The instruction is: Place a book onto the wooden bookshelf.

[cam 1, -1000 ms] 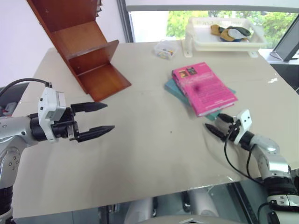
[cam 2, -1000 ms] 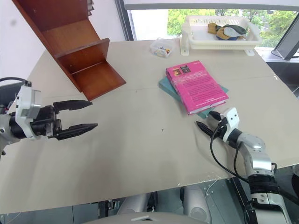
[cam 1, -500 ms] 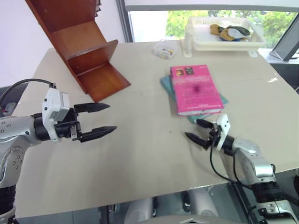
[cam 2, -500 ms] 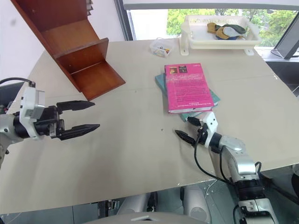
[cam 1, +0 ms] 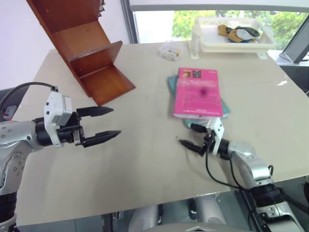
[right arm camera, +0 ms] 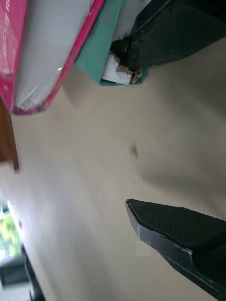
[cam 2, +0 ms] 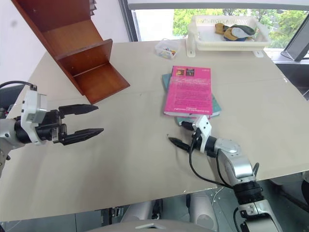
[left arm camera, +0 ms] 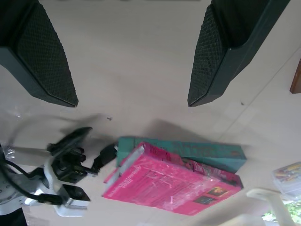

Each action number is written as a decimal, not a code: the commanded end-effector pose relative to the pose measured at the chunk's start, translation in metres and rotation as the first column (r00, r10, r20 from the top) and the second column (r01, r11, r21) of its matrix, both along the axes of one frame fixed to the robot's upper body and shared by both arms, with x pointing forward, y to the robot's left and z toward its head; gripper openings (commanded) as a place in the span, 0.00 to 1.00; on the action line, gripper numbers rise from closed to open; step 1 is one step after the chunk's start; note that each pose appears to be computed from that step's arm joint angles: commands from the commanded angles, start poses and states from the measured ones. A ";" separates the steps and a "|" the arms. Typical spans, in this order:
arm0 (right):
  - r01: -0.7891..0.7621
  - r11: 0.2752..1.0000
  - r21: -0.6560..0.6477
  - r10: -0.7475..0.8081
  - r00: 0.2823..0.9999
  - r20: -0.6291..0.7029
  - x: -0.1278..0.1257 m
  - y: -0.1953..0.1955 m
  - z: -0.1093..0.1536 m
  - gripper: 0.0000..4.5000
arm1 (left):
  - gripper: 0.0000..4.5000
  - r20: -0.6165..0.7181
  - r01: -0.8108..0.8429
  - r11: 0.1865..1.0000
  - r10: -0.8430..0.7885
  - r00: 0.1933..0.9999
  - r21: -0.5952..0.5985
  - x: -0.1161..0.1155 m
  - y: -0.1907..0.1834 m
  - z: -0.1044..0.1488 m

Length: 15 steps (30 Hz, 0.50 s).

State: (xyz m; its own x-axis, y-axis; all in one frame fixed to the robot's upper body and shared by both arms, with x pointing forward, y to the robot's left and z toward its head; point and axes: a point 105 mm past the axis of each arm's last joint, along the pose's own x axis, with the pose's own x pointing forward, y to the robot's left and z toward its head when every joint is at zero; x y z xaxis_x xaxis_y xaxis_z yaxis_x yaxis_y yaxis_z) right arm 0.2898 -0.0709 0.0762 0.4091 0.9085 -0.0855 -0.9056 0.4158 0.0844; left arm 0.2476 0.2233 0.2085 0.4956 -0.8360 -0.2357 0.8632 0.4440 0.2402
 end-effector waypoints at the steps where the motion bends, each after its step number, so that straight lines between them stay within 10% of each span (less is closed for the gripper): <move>1: -0.103 0.994 -0.036 0.104 0.994 0.025 -0.013 0.002 0.009 1.00 | 0.89 0.037 -0.004 1.000 0.004 0.999 0.014 -0.001 0.002 0.008; 15: -0.216 0.976 -0.022 0.209 0.962 -0.176 -0.053 -0.027 0.016 1.00 | 0.89 0.035 0.012 1.000 -0.013 0.999 0.022 0.004 0.000 0.010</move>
State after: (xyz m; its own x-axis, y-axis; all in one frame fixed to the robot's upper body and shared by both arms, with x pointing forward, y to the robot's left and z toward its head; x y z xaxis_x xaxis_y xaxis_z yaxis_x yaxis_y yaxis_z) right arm 0.2333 -0.0885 0.0787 0.1394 0.9707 -0.1955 -0.9422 0.1908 0.2754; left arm 0.2508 0.2227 0.2126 0.4941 -0.8389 -0.2282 0.8626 0.4403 0.2492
